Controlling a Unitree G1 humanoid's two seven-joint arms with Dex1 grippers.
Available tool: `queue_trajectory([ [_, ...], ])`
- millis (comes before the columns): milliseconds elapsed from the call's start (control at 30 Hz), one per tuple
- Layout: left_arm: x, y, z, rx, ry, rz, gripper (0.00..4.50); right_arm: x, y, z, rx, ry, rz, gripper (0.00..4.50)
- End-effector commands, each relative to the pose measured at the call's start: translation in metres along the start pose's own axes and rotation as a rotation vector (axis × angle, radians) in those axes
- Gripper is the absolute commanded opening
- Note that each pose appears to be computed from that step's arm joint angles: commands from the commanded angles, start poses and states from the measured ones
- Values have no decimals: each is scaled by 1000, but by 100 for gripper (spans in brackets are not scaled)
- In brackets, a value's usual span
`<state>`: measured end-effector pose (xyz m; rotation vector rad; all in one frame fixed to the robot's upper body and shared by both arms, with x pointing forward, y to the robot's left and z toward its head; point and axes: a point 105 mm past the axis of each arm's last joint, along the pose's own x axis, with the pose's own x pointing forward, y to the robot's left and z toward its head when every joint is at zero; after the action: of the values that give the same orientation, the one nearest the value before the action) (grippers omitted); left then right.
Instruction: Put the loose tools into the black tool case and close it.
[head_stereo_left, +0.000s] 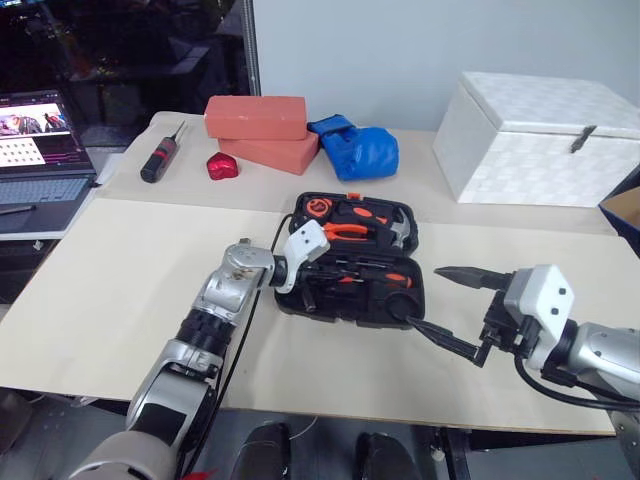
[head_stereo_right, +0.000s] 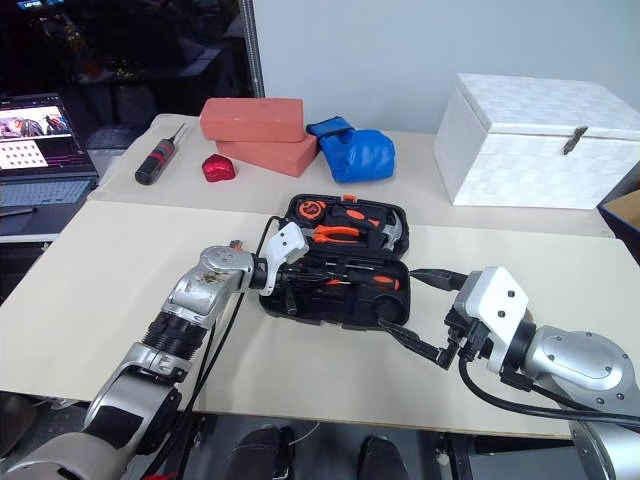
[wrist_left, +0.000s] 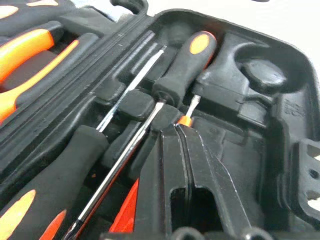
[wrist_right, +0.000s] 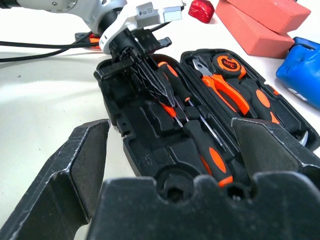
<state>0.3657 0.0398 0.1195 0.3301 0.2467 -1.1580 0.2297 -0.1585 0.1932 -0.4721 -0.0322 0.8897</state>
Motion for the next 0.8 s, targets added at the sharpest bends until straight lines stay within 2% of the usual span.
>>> queue_trajectory([
  [33,-6,1,-22,-12,65,47,3,-2,0,5,-28,-17,-1,450],
  [467,-37,11,-62,50,178,114,3,-2,-1,0,-31,-22,25,450],
  [700,-48,20,-67,69,203,145,3,0,-2,2,-38,-31,38,450],
  [800,-54,24,-58,78,148,164,3,2,-2,4,-44,-35,42,450],
])
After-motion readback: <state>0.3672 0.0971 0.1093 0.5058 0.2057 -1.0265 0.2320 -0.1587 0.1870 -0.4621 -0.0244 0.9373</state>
